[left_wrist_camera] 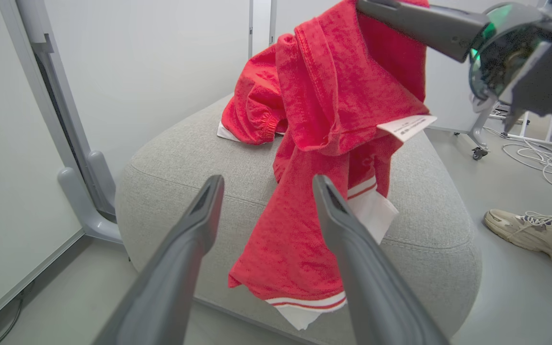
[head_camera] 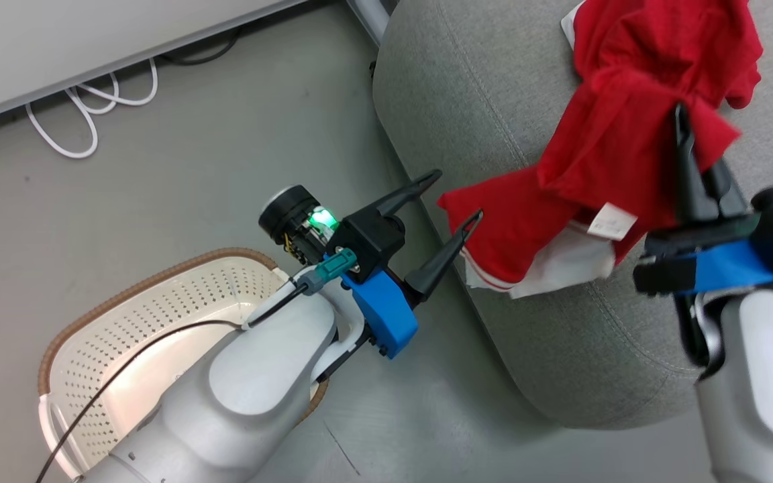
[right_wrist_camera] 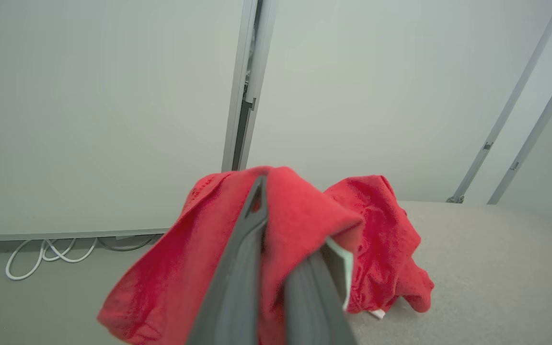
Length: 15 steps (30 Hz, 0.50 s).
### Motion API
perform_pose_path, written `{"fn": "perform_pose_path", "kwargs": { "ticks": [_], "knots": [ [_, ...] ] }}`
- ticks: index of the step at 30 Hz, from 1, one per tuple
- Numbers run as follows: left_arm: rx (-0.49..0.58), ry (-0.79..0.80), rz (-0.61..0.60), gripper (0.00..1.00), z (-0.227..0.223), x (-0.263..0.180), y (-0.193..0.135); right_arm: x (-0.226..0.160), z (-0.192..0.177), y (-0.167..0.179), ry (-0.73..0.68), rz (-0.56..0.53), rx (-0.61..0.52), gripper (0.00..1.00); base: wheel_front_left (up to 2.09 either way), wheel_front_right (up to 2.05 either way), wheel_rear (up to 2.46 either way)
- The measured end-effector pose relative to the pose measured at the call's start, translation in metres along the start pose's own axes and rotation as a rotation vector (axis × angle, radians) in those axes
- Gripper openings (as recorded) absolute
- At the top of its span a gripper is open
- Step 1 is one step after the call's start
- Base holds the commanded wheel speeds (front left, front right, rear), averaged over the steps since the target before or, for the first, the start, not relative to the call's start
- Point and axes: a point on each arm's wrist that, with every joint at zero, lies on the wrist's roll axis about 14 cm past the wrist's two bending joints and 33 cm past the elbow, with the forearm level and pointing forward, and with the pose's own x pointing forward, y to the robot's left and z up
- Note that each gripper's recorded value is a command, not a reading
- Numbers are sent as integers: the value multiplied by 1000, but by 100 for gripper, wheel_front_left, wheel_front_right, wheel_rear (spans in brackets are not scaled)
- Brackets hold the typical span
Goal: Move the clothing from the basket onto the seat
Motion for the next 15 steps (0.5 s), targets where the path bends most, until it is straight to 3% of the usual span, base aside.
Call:
{"fn": "perform_pose_path", "kwargs": {
  "ticks": [7, 15],
  "knots": [
    [-9, 16, 9, 100, -15, 0, 17, 55, 60, -18, -175, 35, -173, 0, 0, 0, 0],
    [-21, 54, 36, 100, -48, -6, 50, 105, 123, -79, -356, -111, -286, 0, 0, 0, 0]
  ]
}}
